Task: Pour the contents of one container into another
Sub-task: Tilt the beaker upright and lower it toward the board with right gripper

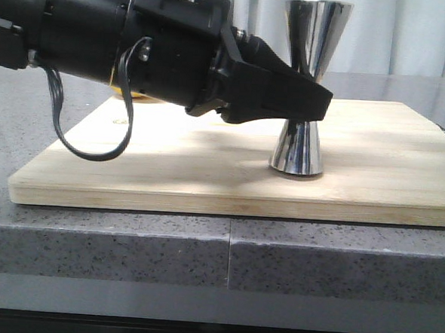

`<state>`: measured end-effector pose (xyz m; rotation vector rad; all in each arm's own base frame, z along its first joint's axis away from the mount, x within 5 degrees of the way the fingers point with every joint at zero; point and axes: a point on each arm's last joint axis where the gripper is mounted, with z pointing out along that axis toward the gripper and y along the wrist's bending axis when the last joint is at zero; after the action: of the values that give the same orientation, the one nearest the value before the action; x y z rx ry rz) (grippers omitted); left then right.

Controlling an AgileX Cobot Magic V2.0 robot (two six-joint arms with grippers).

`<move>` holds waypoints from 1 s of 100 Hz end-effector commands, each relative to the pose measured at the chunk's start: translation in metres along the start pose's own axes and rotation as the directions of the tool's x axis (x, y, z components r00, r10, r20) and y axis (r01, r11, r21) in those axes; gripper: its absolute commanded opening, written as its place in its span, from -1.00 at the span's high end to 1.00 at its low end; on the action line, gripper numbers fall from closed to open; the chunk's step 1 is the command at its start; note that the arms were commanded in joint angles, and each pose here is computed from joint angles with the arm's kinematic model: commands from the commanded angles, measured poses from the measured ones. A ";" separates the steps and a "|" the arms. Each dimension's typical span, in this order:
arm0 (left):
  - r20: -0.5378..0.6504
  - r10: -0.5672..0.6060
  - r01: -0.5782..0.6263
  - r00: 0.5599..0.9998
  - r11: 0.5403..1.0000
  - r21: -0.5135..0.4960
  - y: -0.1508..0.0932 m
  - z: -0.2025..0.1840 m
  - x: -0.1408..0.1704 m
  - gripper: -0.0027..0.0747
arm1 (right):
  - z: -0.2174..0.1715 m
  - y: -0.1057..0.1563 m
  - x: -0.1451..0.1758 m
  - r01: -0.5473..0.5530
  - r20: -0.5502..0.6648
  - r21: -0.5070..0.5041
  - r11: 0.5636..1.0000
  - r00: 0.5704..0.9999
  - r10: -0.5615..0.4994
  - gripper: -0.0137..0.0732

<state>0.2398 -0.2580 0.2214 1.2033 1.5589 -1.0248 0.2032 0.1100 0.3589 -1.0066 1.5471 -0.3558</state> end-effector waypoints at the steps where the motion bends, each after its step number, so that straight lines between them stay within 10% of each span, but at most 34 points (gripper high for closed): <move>1: 0.137 0.014 -0.019 0.990 0.999 0.030 -0.007 -0.009 -0.032 0.99 | -0.009 -0.021 -0.008 -0.083 0.083 0.060 0.995 0.993 0.078 0.13; 36: 0.141 0.015 -0.020 0.990 0.999 0.034 -0.008 -0.009 -0.032 0.99 | 0.003 -0.053 0.015 -0.344 0.182 0.099 0.934 0.929 0.323 0.13; 100: 0.148 0.024 -0.026 0.989 1.000 0.009 0.001 -0.015 -0.035 0.99 | 0.081 -0.045 0.067 -0.481 0.205 -0.085 0.873 0.849 0.488 0.13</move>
<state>0.2436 -0.2542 0.2223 1.1987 1.5530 -1.0224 0.2972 0.0586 0.3087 -0.6465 1.6513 0.0613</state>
